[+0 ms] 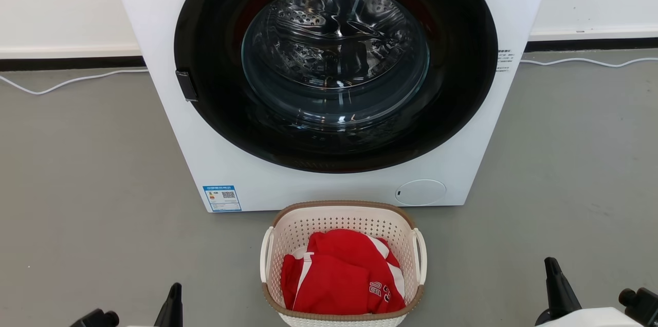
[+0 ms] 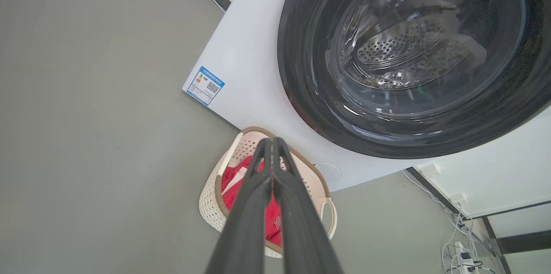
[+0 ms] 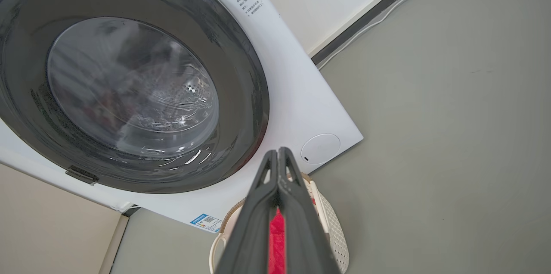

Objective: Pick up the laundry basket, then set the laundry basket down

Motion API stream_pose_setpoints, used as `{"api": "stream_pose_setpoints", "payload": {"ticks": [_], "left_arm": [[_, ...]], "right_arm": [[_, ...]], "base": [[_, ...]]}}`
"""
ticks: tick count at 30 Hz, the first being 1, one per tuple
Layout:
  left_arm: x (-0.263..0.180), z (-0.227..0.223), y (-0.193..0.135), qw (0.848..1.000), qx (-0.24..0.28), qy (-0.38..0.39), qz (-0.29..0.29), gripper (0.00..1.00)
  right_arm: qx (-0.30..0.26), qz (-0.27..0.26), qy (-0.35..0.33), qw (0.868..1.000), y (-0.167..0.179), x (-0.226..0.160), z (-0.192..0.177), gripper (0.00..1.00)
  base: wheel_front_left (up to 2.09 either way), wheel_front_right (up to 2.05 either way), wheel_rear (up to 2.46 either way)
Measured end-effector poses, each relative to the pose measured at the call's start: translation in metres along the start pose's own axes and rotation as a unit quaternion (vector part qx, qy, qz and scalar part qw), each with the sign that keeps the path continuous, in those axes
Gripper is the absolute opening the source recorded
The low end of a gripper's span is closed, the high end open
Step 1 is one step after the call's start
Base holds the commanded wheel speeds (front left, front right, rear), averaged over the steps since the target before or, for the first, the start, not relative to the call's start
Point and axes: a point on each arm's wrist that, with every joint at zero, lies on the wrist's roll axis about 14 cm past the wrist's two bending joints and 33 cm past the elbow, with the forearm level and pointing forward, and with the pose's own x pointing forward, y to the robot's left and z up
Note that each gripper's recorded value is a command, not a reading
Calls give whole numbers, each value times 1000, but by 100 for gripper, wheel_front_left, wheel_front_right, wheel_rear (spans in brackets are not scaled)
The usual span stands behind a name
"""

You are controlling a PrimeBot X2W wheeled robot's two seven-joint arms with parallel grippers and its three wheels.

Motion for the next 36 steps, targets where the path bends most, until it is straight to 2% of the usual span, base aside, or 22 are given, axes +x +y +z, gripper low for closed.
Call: {"api": "stream_pose_setpoints", "payload": {"ticks": [18,36], "left_arm": [[10,8,-14,995,-100,2,-19,0],[15,12,-26,979,-201,9,-36,0]], "right_arm": [[110,4,-1,994,8,6,6,0],[221,9,-3,975,13,10,10,0]], "base": [[0,0,0],[0,0,0]]}}
